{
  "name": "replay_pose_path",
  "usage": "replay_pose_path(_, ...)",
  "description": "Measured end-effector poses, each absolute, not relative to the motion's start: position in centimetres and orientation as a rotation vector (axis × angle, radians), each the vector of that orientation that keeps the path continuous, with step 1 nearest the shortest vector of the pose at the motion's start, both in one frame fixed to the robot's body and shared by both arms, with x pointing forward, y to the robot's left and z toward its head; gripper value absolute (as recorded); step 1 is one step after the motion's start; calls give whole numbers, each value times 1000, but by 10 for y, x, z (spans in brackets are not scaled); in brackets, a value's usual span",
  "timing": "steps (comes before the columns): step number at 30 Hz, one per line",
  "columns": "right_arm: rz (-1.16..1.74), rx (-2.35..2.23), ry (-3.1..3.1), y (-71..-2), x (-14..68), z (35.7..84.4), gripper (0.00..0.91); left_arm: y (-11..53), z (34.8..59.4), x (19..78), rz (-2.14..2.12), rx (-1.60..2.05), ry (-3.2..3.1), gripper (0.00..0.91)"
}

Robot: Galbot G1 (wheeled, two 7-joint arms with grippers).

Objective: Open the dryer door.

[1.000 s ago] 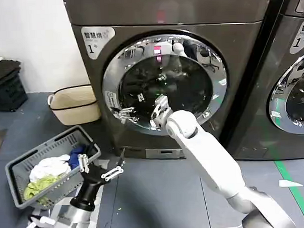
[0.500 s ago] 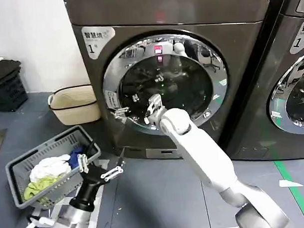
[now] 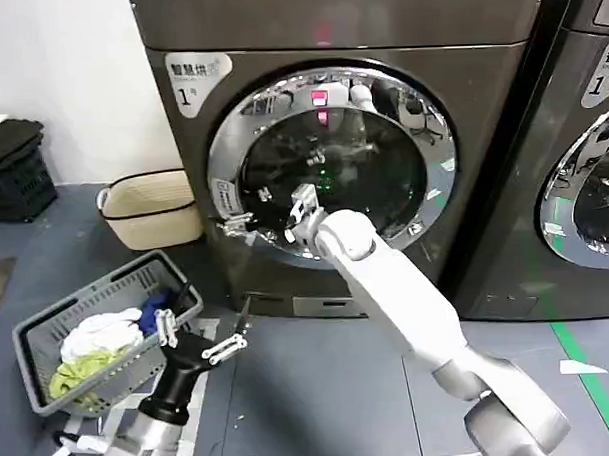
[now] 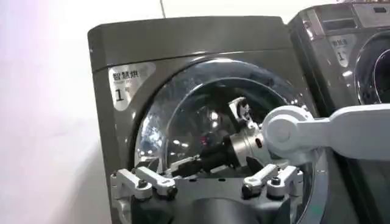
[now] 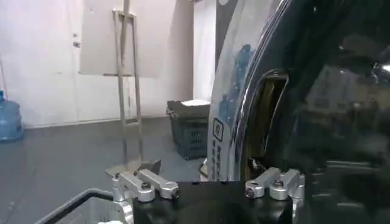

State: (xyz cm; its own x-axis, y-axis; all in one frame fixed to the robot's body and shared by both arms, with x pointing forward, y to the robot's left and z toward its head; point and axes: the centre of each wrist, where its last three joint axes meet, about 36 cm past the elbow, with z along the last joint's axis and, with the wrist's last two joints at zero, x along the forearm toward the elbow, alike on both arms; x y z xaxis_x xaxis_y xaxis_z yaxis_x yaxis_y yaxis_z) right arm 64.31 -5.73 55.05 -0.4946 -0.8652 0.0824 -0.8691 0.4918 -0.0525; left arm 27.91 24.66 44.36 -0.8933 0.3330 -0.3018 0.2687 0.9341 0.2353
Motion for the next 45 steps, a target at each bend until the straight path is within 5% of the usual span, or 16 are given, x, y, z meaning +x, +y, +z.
replay_pose_path(45,102,1817,-2517,-59,585,566,907,304,452,263,222,343,2876,907)
